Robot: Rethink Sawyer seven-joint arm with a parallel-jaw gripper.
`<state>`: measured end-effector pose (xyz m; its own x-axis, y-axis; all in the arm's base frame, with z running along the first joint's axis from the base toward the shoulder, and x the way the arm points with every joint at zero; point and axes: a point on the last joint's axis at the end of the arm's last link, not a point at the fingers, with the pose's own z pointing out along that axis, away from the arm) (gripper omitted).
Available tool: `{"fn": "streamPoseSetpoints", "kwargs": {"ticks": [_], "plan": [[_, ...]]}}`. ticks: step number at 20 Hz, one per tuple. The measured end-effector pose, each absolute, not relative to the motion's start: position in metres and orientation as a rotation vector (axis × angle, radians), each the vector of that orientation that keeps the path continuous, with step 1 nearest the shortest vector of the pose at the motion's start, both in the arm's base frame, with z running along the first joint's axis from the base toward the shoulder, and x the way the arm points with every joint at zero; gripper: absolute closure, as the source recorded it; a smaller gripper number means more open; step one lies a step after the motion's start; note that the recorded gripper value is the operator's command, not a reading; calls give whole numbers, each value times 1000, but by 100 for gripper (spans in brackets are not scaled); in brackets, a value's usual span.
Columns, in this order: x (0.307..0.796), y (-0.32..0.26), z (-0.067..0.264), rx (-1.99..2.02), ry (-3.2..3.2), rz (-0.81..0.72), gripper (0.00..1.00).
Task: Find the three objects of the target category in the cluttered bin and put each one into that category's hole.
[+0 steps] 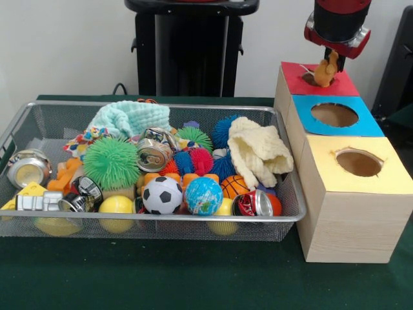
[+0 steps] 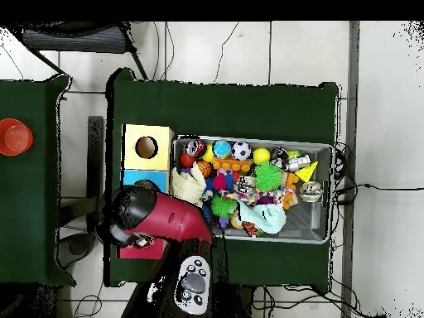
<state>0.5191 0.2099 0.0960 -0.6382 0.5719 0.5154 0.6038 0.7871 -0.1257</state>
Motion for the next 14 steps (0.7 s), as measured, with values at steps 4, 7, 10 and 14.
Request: {"fn": "streamPoseSetpoints", "kwargs": {"ticks": [4,7,10,14], "plan": [[516,209,97,-847,-2447,-60,100],[514,208,98,-836,-2454,-51,100],[514,209,99,-828,-2458,-48,100],[512,209,99,-825,-2457,-48,100]]}}
